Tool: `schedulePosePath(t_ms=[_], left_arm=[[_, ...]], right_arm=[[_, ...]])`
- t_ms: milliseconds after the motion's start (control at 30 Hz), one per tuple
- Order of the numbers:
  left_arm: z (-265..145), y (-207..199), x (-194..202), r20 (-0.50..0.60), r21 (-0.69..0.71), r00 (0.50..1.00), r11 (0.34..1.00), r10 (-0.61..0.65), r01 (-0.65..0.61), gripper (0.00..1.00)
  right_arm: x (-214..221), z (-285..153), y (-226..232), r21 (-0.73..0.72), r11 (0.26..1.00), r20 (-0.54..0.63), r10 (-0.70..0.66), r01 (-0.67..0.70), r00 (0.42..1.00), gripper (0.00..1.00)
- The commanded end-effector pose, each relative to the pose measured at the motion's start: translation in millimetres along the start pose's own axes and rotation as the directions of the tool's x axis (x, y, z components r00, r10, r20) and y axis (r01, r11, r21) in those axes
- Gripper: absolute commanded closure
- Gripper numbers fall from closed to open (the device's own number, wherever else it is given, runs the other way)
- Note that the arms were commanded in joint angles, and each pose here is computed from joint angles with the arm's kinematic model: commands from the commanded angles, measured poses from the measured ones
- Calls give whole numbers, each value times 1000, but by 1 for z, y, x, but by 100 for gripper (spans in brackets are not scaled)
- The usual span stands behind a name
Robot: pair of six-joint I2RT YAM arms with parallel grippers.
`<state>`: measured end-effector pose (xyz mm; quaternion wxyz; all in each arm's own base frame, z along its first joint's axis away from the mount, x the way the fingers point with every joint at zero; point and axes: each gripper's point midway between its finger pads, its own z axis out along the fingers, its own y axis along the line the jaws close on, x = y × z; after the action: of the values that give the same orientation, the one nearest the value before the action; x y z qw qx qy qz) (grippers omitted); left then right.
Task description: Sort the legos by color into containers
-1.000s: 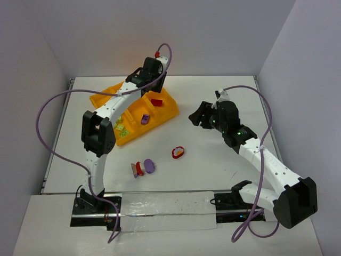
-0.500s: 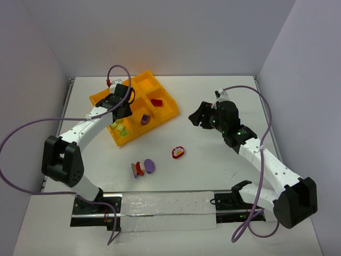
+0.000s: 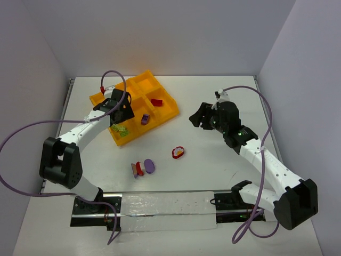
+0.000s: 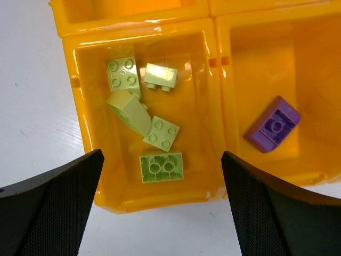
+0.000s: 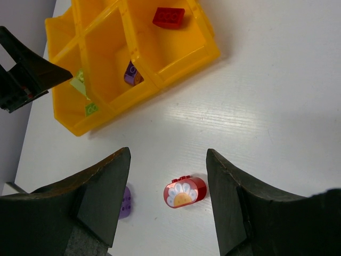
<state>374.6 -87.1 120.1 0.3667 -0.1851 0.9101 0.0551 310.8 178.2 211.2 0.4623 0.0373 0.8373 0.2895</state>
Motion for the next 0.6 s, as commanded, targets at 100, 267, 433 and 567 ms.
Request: schedulePosePath(t_ms=[100,267,433,567], left_arm=[[-81,-47,1,91,271,995,960,50,-73,10],[-121,-78,76,-7,471,994,877,108,-92,15],[-125,-62,131,-127,480,990,877,63,5,20],[-123,-45,169,-208,472,977,880,54,52,20]], right_arm=[[25,-6,-15,26,998,-50,-50,52,997,34],[48,-11,-6,-34,995,-87,-97,94,992,34],[75,-10,26,-108,968,-143,-239,225,960,34],[101,-6,42,-111,946,-213,-322,304,923,34]])
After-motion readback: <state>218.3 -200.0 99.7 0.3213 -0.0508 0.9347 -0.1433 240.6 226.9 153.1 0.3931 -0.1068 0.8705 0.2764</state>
